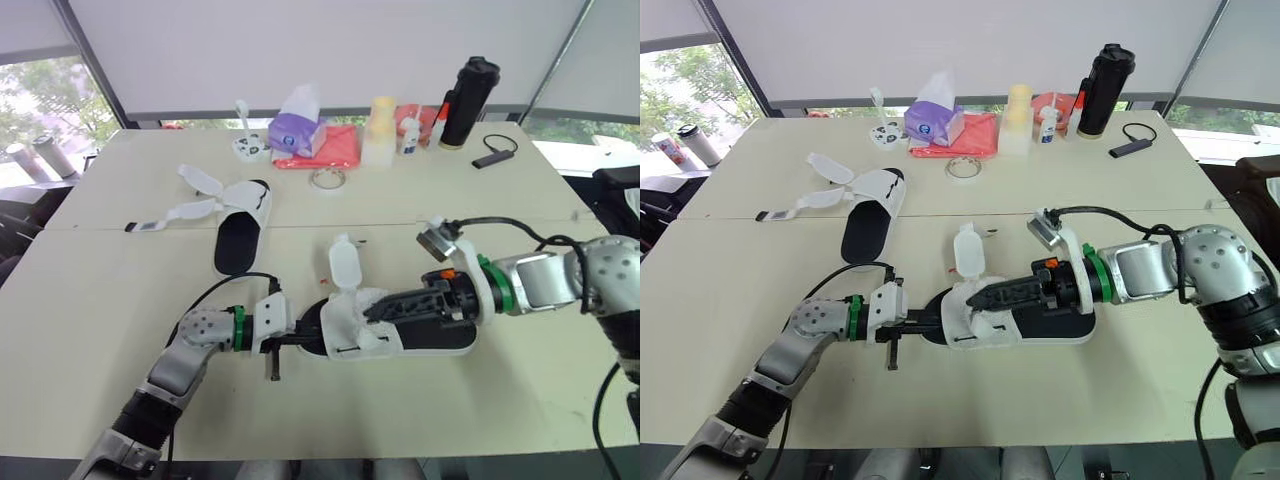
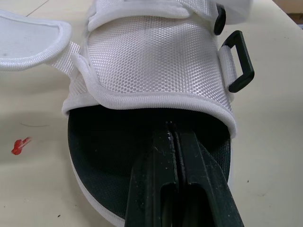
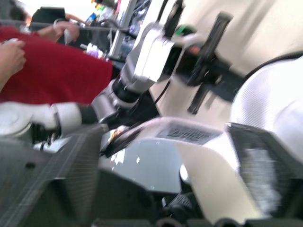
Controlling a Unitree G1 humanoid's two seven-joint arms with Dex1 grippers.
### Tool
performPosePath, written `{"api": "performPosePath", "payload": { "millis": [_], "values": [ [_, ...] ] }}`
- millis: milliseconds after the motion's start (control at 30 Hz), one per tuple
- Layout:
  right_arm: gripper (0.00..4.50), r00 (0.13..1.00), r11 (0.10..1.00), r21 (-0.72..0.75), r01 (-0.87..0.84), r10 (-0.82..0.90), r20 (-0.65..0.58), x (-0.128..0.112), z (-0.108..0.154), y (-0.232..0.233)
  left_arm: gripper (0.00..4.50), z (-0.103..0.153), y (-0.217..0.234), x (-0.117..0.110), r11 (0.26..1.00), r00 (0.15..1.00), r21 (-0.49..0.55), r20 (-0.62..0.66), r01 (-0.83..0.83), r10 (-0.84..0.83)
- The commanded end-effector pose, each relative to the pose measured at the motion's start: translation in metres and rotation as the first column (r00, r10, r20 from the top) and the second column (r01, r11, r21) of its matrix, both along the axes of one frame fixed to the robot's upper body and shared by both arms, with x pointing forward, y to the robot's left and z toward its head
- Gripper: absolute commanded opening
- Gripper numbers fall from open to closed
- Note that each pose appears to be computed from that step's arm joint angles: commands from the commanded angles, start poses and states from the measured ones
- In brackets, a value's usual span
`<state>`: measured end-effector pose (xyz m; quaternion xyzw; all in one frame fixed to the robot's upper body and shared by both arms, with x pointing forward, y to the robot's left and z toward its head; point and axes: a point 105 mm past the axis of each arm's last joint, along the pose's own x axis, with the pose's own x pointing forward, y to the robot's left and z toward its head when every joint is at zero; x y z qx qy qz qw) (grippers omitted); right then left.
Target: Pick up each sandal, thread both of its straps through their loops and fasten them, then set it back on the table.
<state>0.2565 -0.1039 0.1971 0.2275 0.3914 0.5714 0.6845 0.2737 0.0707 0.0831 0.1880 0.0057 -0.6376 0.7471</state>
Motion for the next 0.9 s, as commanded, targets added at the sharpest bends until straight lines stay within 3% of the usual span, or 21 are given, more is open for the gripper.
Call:
{"api": "performPosePath", "payload": {
  "millis": [33, 300, 433, 567, 900],
  "values": [
    [4.40, 0.994, 0.994, 0.088, 0.061, -0.068, 0.086, 0.022, 0.031, 0.001, 0.00, -0.009, 0.003, -0.002, 0.999, 0.999, 0.028, -0.033, -0.015, 0.016],
    [4.40, 0.921, 0.936, 0.133, 0.326, -0.346, 0.180, 0.082, 0.051, -0.019, 0.00, -0.009, 0.003, -0.003, 1.000, 0.999, 0.027, -0.033, -0.011, 0.012],
    [4.40, 0.914, 0.975, -0.042, 0.216, -0.187, 0.360, 0.057, 0.034, -0.024, 0.00, -0.008, 0.001, -0.003, 1.000, 0.999, 0.026, -0.033, -0.008, 0.009],
    [4.40, 0.913, 0.977, -0.196, 0.079, 0.008, 0.408, 0.028, 0.017, -0.030, 0.00, -0.008, 0.002, -0.003, 1.000, 0.999, 0.027, -0.035, -0.006, 0.007],
    [4.40, 0.798, 0.926, -0.346, -0.151, 0.321, 0.510, -0.010, 0.004, -0.006, 0.00, -0.009, 0.001, -0.001, 1.000, 0.999, 0.025, -0.041, -0.005, 0.006]
  ]
}}
